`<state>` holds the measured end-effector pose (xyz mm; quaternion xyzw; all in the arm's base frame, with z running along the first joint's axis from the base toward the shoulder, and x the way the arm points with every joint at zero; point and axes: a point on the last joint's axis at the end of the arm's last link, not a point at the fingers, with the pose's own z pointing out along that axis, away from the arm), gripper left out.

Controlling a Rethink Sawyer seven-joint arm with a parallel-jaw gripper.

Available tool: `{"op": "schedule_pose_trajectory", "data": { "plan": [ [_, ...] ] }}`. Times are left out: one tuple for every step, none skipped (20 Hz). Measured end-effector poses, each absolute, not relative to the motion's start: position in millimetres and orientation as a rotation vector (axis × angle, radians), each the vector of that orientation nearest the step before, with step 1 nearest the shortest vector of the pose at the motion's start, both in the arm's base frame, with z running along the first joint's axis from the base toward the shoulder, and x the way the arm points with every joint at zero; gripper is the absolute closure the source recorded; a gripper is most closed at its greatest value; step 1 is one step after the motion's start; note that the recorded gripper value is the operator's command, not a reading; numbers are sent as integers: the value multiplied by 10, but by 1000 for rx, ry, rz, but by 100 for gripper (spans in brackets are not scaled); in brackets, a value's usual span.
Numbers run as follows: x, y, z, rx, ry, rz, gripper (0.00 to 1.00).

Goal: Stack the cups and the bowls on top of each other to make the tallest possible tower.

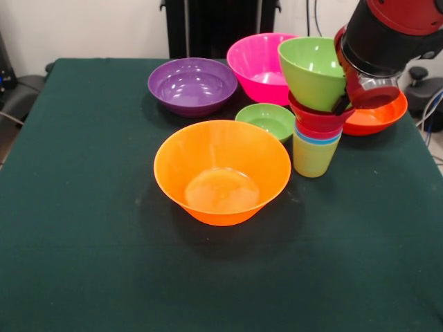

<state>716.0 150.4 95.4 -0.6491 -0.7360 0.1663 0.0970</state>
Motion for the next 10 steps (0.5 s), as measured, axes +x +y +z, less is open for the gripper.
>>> {"op": "schedule_pose_trajectory", "data": {
  "plan": [
    [7155,1529,953,-1919,-2183,493,100],
    [7149,1552,950,-1915,-2186,495,100],
    [7138,1594,945,-1909,-2192,496,100],
    [7128,1628,940,-1903,-2197,498,100],
    [7117,1671,935,-1897,-2203,500,100],
    [7110,1699,933,-1893,-2207,501,100],
    [7088,1782,929,-1881,-2219,503,0],
    [7087,1789,930,-1880,-2220,503,0],
    [7086,1796,930,-1879,-2221,503,0],
    [7085,1803,930,-1878,-2222,503,0]
  ]
}}
